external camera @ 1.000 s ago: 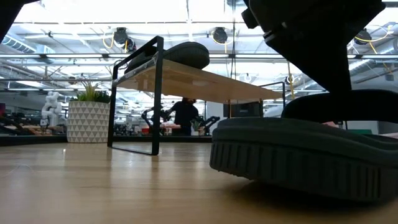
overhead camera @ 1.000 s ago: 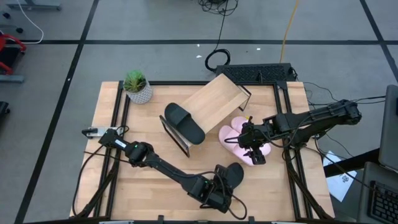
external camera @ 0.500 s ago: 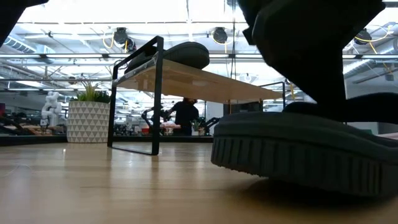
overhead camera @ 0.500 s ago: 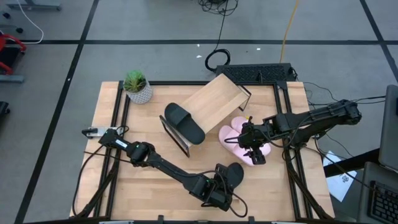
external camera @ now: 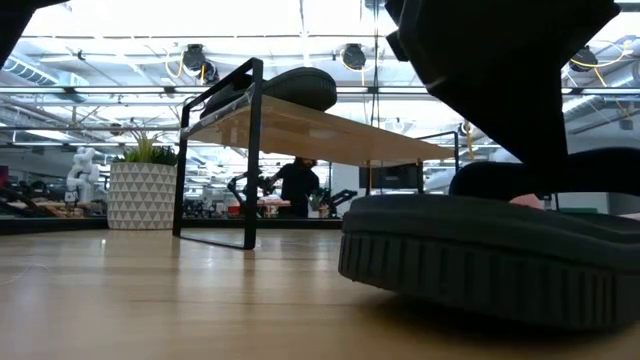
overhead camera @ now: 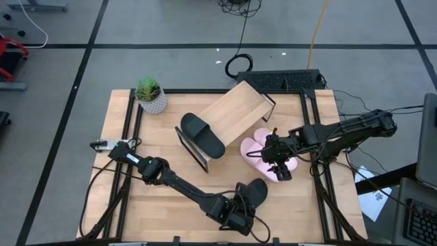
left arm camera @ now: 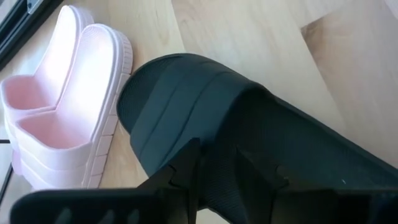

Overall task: Pick and place slides into the shelf
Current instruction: Put the black slide on the shelf

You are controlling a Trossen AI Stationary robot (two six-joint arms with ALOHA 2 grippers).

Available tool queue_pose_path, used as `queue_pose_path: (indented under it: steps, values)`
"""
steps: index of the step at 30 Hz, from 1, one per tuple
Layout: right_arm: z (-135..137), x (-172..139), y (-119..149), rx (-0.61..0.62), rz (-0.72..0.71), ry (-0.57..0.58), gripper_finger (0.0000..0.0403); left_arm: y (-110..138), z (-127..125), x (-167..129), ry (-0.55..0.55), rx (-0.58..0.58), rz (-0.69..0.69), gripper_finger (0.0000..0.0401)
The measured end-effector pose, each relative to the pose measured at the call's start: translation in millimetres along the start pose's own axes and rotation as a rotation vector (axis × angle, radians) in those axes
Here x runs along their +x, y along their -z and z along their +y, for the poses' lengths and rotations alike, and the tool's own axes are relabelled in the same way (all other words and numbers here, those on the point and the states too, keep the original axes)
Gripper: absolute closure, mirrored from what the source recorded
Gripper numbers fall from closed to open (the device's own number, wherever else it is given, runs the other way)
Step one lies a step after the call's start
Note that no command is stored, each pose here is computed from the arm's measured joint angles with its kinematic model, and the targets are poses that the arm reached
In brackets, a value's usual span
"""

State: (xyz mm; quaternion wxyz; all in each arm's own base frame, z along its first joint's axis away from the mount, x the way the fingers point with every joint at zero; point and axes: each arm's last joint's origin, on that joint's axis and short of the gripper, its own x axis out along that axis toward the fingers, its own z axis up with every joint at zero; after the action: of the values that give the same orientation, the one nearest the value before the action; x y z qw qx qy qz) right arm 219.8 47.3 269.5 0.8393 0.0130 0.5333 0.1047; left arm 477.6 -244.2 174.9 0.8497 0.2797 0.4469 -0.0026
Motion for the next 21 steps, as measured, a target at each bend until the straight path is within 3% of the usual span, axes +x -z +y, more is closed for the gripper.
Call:
queue_pose_path:
  steps: [21]
  values:
    - [0.2,0.0,-2.9,0.000,-0.030,-0.003,0.0174,1.6,13.8,6.0,-0.035,0.024,0.014,0.0313]
